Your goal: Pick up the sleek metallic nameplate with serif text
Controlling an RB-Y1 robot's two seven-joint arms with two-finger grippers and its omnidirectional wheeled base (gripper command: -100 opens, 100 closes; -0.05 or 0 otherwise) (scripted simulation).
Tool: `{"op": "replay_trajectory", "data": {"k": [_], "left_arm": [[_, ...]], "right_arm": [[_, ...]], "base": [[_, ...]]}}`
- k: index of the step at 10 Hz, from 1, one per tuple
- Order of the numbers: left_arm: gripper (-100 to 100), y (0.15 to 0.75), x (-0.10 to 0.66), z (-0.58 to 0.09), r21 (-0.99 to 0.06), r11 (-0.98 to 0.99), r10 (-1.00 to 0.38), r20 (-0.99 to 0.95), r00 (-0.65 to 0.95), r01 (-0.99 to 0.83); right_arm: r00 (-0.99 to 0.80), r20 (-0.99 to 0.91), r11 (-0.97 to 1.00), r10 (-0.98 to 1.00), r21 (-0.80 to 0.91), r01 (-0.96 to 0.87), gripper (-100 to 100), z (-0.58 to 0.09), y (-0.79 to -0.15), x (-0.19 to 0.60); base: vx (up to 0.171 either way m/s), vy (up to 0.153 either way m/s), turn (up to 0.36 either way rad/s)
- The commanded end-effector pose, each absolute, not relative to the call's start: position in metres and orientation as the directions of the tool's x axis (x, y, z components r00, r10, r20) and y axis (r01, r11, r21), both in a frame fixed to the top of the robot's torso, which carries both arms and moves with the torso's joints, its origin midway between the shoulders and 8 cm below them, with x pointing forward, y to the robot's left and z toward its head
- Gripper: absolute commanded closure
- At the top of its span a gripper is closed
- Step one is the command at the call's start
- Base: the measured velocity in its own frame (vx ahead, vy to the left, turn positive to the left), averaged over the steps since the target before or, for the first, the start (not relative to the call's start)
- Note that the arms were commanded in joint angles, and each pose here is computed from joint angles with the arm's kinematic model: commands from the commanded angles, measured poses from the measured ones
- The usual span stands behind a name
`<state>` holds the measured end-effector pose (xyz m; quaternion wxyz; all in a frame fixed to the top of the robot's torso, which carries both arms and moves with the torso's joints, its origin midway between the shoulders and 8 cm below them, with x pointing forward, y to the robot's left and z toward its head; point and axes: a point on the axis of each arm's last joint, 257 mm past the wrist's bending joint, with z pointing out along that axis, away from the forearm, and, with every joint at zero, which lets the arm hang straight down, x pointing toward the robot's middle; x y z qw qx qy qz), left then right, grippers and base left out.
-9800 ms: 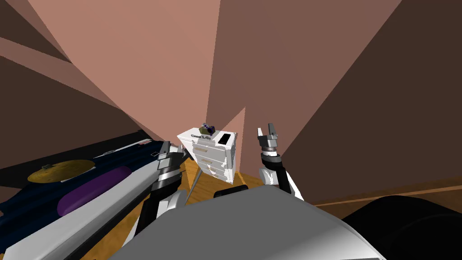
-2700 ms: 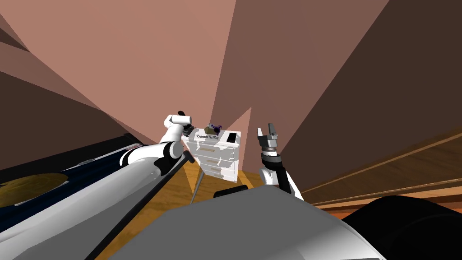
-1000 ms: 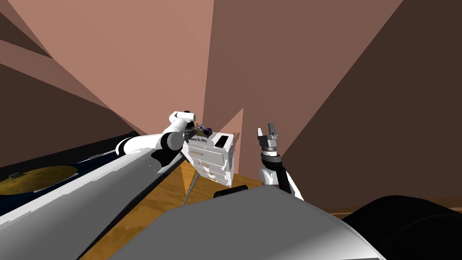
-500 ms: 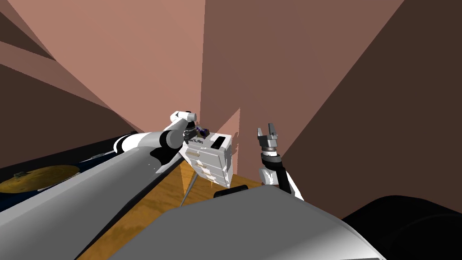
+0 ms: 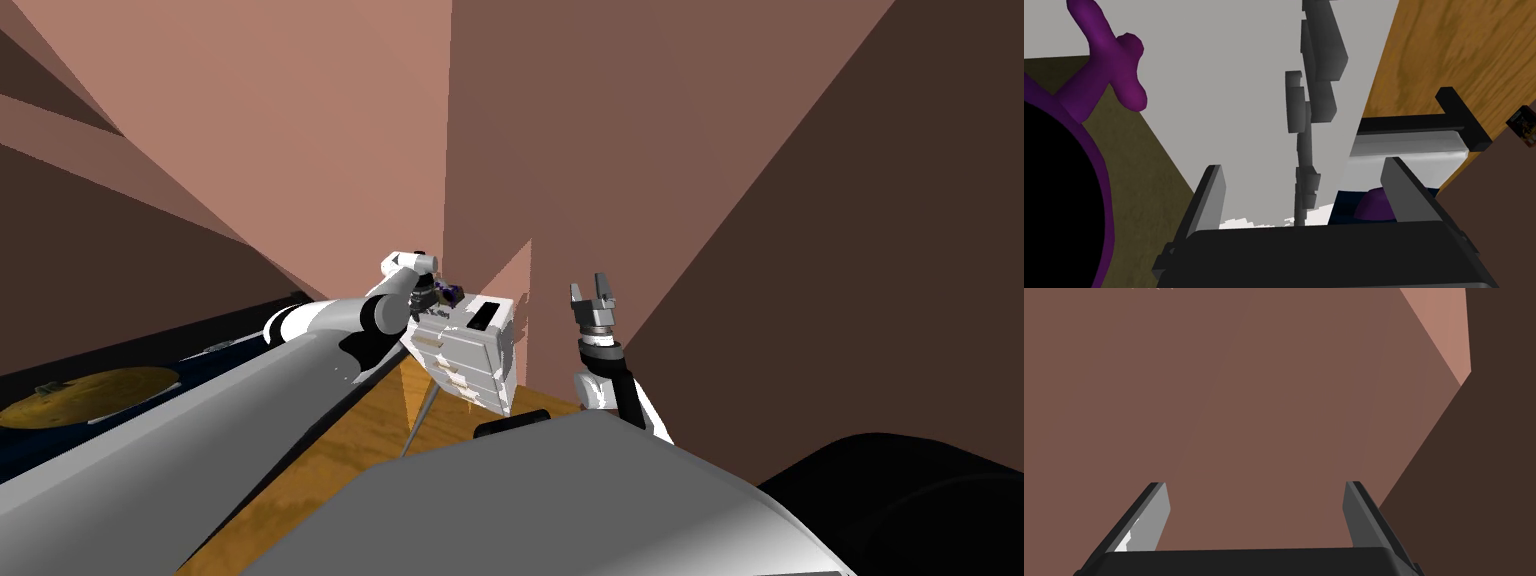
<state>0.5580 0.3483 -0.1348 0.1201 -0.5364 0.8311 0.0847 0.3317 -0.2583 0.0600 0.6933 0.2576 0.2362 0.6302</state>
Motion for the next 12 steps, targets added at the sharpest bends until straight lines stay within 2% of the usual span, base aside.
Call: {"op": "replay_trajectory", "data": {"k": [1, 2, 3, 7, 8, 9, 12], "left_arm": [[-100, 0.349, 0.559, -0.139, 0.010, 0.410, -0.871, -0.291, -0.395, -0.912], [-100, 0.348, 0.558, -0.137, 0.013, 0.410, -0.871, -0.290, -0.396, -0.912], [100, 0.348, 0.559, -0.137, 0.011, 0.410, -0.871, -0.291, -0.396, -0.912], [100, 0.348, 0.560, -0.136, 0.005, 0.411, -0.871, -0.293, -0.395, -0.912], [0, 0.348, 0.560, -0.136, 0.006, 0.411, -0.871, -0.293, -0.394, -0.912], [100, 0.348, 0.558, -0.123, 0.013, 0.410, -0.871, -0.290, -0.396, -0.912], [100, 0.348, 0.557, -0.121, 0.013, 0.410, -0.871, -0.290, -0.396, -0.912]], "right_arm": [[0.094, -0.003, 0.073, 0.996, 0.655, -0.752, 0, 0.060, -0.258, 0.332], [0.094, -0.003, 0.073, 0.996, 0.655, -0.752, 0, 0.060, -0.258, 0.332], [0.094, -0.003, 0.073, 0.996, 0.655, -0.752, 0, 0.060, -0.258, 0.332], [0.094, -0.003, 0.073, 0.996, 0.655, -0.752, 0, 0.060, -0.258, 0.332], [0.094, -0.003, 0.073, 0.996, 0.655, -0.752, 0, 0.060, -0.258, 0.332], [0.094, -0.003, 0.073, 0.996, 0.655, -0.752, 0, 0.060, -0.258, 0.332], [0.094, -0.003, 0.073, 0.996, 0.655, -0.752, 0, 0.060, -0.258, 0.332]], "base": [[-0.003, 0.016, 0.000], [0.000, 0.006, -0.001], [0.000, 0.000, 0.000], [0.000, 0.000, 0.000], [0.000, 0.000, 0.000], [0.001, -0.014, 0.005], [0.005, -0.016, 0.001]]}}
